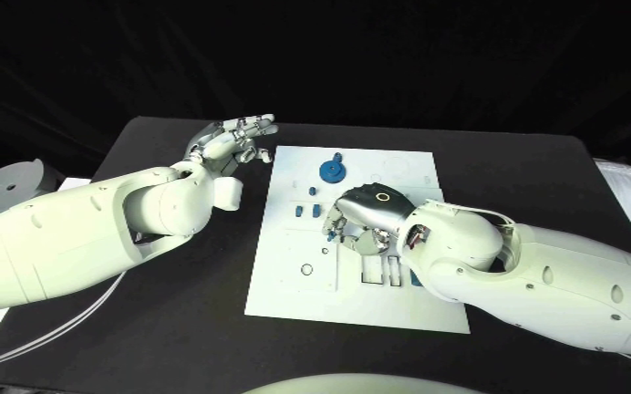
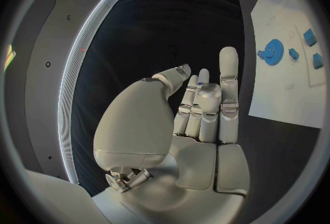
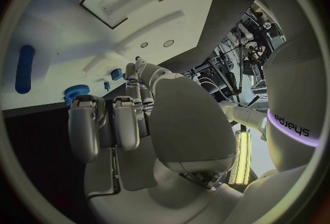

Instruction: Assemble the parts on the task board

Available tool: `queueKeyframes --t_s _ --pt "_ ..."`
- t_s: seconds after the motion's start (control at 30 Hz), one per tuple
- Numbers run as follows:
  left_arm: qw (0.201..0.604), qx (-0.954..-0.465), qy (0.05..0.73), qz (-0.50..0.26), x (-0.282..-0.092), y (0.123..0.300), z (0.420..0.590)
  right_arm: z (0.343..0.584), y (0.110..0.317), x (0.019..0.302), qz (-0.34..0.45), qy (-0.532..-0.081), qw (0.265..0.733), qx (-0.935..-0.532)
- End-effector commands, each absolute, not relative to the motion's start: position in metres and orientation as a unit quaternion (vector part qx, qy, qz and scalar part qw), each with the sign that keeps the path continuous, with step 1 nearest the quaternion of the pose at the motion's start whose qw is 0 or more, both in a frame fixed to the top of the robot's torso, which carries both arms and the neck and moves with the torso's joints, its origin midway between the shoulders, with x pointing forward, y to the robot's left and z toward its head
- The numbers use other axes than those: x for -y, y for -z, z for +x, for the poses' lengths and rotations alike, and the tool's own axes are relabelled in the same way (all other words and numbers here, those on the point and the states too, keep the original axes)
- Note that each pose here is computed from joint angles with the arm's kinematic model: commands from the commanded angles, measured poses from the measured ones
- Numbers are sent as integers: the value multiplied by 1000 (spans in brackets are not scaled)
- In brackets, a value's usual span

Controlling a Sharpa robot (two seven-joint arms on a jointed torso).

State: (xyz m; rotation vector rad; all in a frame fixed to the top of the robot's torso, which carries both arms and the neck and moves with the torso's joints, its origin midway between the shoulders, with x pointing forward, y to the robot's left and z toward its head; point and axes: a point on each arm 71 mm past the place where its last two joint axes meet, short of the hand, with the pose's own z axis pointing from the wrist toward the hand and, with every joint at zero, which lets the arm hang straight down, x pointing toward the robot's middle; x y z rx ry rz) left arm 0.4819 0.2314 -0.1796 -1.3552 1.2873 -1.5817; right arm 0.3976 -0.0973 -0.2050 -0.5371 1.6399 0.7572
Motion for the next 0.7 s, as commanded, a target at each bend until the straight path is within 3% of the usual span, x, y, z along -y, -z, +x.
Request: queueKeyframes --t_s 0.03,0.7 --pt "331 -495 616 -517 -228 179 481 396 208 95 -245 -325 578 -708" --pt "330 -495 616 -517 -230 179 481 392 219 89 -249 -328 560 -719"
